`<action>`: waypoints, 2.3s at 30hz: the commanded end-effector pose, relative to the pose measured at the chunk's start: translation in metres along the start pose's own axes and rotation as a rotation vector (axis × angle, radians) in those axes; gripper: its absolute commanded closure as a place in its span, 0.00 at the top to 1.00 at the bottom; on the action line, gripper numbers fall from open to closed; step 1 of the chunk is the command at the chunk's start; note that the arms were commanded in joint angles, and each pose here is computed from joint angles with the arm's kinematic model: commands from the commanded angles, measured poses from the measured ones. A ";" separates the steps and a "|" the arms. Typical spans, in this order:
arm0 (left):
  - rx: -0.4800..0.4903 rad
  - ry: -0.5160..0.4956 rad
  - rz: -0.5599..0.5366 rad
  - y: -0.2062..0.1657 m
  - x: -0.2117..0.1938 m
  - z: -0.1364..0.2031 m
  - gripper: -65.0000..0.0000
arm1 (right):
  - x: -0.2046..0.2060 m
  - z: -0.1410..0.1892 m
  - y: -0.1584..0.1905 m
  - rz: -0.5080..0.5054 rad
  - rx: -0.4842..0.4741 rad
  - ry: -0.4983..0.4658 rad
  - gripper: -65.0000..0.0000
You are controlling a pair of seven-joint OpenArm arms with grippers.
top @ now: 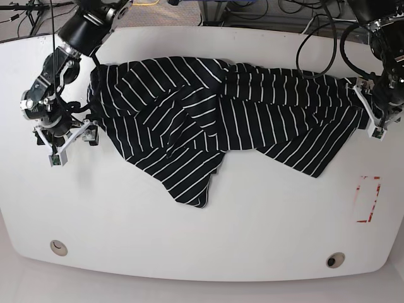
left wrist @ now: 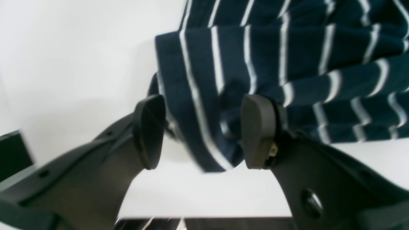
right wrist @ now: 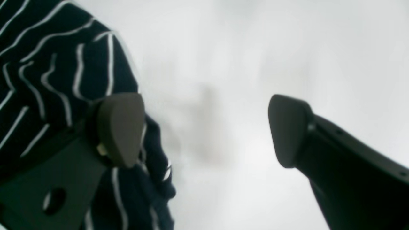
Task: Fold the T-shirt properly
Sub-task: 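Release the shirt with the right gripper and move it along the shirt edge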
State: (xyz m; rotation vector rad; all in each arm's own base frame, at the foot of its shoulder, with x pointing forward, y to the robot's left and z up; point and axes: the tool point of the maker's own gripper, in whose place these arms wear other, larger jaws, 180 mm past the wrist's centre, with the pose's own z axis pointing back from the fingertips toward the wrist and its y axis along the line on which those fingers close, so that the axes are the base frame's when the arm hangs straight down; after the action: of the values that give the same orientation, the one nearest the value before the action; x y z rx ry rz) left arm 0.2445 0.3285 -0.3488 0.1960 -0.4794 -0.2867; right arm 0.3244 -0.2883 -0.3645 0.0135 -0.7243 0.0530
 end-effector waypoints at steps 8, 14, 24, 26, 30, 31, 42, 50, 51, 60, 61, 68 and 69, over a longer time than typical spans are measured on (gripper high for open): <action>0.024 -0.038 -0.013 0.009 0.012 0.007 0.54 | 0.009 -0.032 -0.005 -0.089 0.076 -0.009 0.88; 0.025 -0.038 -0.014 0.009 0.012 0.007 0.51 | 0.007 -0.041 0.017 -0.116 0.122 -0.009 0.88; 0.032 -0.054 -0.012 0.012 0.019 0.008 0.49 | -0.006 -0.057 0.087 -0.107 0.251 0.023 0.88; 0.036 -0.063 -0.010 0.013 0.023 0.009 0.49 | -0.006 -0.059 0.103 -0.087 0.279 0.031 0.88; 0.042 -0.068 -0.010 0.016 0.025 0.010 0.50 | -0.006 -0.061 0.114 -0.082 0.300 0.030 0.87; 0.043 -0.072 -0.010 0.016 0.027 0.010 0.50 | -0.005 -0.062 0.117 -0.087 0.306 0.023 0.87; 0.147 -0.152 0.206 0.076 0.029 0.028 0.50 | -0.005 -0.062 0.120 -0.087 0.311 0.014 0.36; 0.118 -0.106 0.404 0.098 0.006 0.015 0.69 | -0.003 -0.062 0.120 -0.083 0.310 0.010 0.02; 0.109 -0.093 0.430 0.099 0.002 0.013 0.70 | -0.003 -0.062 0.120 -0.083 0.310 0.010 0.02; -0.042 -0.037 0.523 0.078 -0.016 -0.008 0.71 | -0.003 -0.062 0.120 -0.083 0.311 0.009 0.03; -0.060 -0.042 0.524 0.074 -0.017 -0.009 0.71 | -0.003 -0.062 0.120 -0.083 0.311 0.009 0.03; -0.201 -0.062 0.459 0.035 -0.006 -0.019 0.71 | -0.003 -0.062 0.120 -0.083 0.311 0.009 0.03; -0.210 -0.059 0.454 0.032 -0.007 -0.020 0.71 | -0.003 -0.062 0.120 -0.083 0.311 0.009 0.03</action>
State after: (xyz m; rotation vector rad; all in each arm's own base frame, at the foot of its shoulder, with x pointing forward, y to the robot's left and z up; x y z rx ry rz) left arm 0.2446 0.3614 -0.3746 -0.1259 -0.4856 0.1249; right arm 0.3494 -0.1635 -0.4221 0.3510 -0.6800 0.0745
